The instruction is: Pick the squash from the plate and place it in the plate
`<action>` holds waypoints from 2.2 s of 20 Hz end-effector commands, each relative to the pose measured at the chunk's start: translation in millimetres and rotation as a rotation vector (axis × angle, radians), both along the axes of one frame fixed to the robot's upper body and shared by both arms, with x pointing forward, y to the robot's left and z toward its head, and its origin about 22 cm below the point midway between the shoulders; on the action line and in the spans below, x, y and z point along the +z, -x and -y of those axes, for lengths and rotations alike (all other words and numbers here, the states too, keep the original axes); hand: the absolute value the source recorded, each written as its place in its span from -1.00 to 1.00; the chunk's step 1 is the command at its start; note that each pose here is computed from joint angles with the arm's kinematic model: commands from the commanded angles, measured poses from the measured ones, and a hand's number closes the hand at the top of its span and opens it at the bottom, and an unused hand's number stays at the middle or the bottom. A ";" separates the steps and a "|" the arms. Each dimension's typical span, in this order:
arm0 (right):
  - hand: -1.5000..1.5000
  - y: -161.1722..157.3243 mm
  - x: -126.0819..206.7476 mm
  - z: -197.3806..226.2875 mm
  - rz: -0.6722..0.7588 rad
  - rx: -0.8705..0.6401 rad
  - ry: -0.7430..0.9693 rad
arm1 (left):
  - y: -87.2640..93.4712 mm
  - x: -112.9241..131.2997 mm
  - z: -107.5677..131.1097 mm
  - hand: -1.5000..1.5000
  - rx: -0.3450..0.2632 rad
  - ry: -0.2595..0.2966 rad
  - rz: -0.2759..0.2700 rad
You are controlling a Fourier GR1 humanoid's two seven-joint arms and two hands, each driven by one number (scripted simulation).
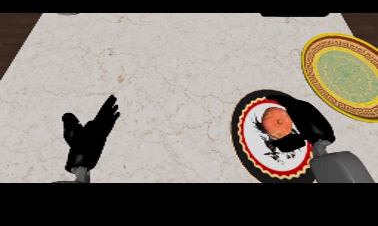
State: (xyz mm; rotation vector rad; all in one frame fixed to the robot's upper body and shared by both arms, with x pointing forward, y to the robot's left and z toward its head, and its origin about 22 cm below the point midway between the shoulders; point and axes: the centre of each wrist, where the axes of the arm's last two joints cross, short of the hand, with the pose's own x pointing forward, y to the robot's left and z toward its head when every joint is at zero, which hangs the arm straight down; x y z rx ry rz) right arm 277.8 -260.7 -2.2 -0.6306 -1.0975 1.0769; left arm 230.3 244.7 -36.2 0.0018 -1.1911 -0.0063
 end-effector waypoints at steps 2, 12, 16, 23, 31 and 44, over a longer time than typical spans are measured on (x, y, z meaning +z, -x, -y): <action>1.00 -8.8 4.8 -5.1 0.022 0.088 0.087 | -11.7 4.3 -8.9 0.00 -0.006 -0.003 -0.012; 1.00 11.5 2.4 -7.1 0.210 0.055 0.093 | -5.1 -1.0 1.1 0.00 0.009 -0.006 -0.013; 1.00 46.2 20.7 -1.7 0.398 0.185 -0.087 | -6.9 -1.2 -7.6 0.00 0.037 -0.011 0.000; 1.00 137.5 45.6 30.4 0.558 0.410 -0.216 | 5.7 -1.7 -17.9 0.00 0.061 -0.001 -0.009; 1.00 171.9 66.6 81.9 0.661 0.098 -0.441 | 10.9 -0.2 -2.1 0.00 0.010 -0.002 -0.014; 1.00 55.9 52.1 160.9 0.786 -0.142 -0.556 | -10.8 9.1 2.8 0.00 -0.003 0.005 -0.001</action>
